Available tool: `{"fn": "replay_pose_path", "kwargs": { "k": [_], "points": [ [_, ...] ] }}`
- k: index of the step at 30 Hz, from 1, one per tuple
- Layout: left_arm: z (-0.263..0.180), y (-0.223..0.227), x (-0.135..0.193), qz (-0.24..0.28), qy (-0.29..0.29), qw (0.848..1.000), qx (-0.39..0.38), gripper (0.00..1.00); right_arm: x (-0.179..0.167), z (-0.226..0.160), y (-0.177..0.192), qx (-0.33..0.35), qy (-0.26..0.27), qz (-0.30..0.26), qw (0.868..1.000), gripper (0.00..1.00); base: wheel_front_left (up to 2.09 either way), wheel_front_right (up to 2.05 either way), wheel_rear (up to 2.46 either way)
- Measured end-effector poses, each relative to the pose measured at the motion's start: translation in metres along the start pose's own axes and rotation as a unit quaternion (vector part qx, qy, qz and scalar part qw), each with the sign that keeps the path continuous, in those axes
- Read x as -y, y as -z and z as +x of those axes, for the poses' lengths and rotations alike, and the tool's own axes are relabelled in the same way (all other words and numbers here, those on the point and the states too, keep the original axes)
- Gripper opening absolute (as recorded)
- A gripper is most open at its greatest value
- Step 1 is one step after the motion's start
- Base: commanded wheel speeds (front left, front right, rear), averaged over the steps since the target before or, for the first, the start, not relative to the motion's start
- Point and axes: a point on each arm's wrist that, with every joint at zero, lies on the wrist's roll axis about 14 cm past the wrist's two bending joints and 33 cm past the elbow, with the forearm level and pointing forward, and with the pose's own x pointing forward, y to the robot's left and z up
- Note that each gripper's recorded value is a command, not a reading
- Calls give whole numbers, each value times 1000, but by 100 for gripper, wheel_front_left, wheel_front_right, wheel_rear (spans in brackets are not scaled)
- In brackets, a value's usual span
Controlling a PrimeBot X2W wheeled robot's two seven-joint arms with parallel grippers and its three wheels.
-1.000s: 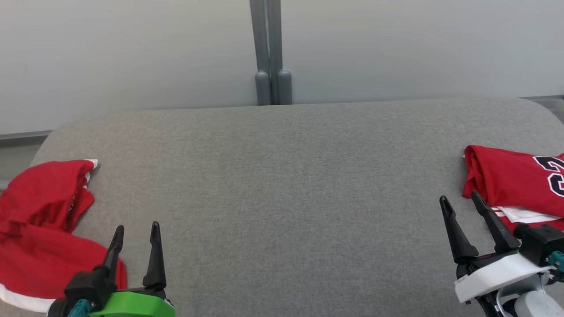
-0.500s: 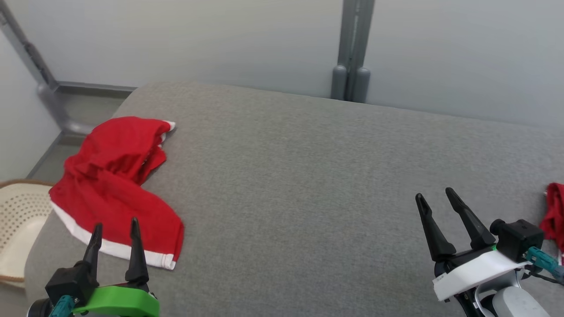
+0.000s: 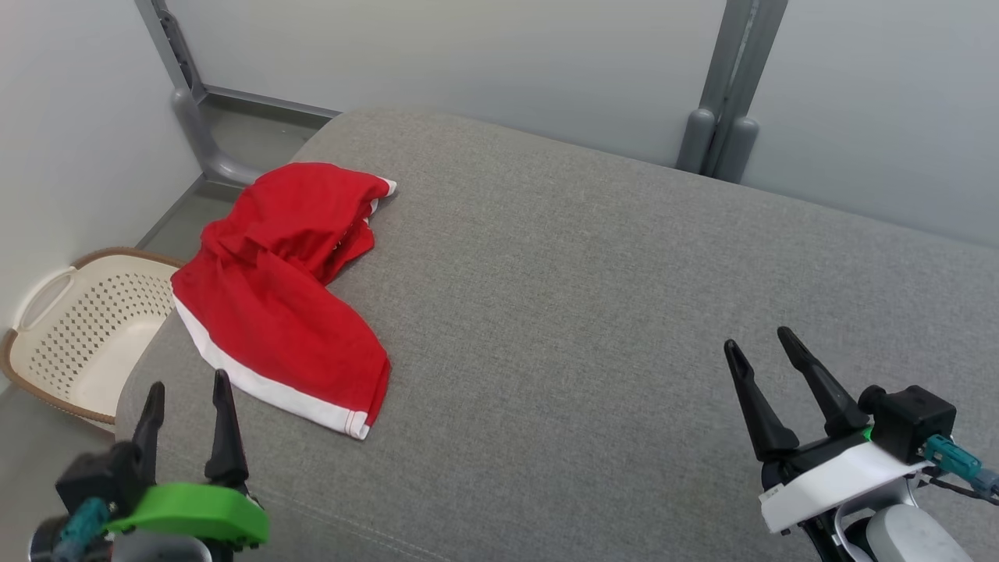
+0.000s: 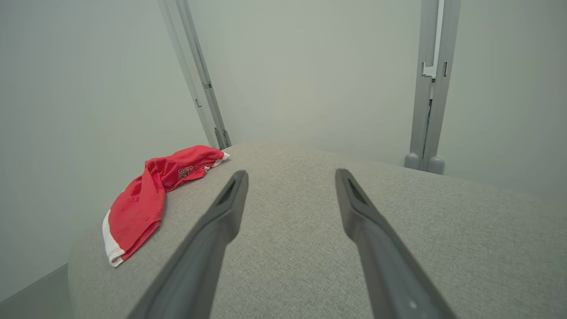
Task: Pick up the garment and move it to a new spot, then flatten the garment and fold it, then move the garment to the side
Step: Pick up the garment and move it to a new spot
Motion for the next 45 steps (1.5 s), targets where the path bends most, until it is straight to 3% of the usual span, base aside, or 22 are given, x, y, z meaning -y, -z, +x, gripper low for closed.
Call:
{"fn": "replay_pose_path", "kwargs": {
  "k": [4, 10, 16, 23, 30, 31, 34, 35, 37, 39, 45],
  "points": [
    [33, -20, 7, 17, 23, 999, -18, 100, 4, 5, -4, 7, -5, -7, 1000, 100, 0, 0, 0],
    [98, -44, 17, -1, 42, 996, -78, 100, 17, 17, -9, 20, -11, -18, 1000, 100, 0, 0, 0],
    [149, -16, 25, -21, 47, 977, -207, 100, 42, 18, -8, 22, 4, -27, 999, 100, 0, 0, 0],
    [162, 71, 35, -40, 35, 915, -399, 100, 80, 1, -2, 11, 53, -32, 998, 100, 0, 0, 0],
    [138, 151, 44, -6, 25, 833, -553, 100, 111, -26, 6, -4, 108, -32, 994, 100, 0, 0, 0],
    [129, 164, 47, -3, 26, 816, -578, 100, 116, -32, 8, -9, 117, -32, 993, 100, 0, 0, 0],
    [124, 177, 49, 5, 25, 793, -608, 100, 123, -41, 12, -16, 133, -31, 990, 100, 0, 0, 0],
    [122, 181, 49, 8, 25, 787, -617, 85, 125, -43, 14, -19, 138, -30, 990, 100, 0, 0, 0],
    [123, 184, 49, 15, 24, 782, -622, 4, 129, -48, 17, -24, 146, -30, 989, 100, 0, 0, 0],
    [127, 184, 51, 27, 31, 785, -618, 0, 130, -50, 16, -25, 150, -30, 988, 100, 0, 0, 0],
    [145, 160, 61, 69, 66, 820, -564, 0, 121, -52, 7, -14, 148, -31, 988, 100, 0, 0, 0]
  ]
}}
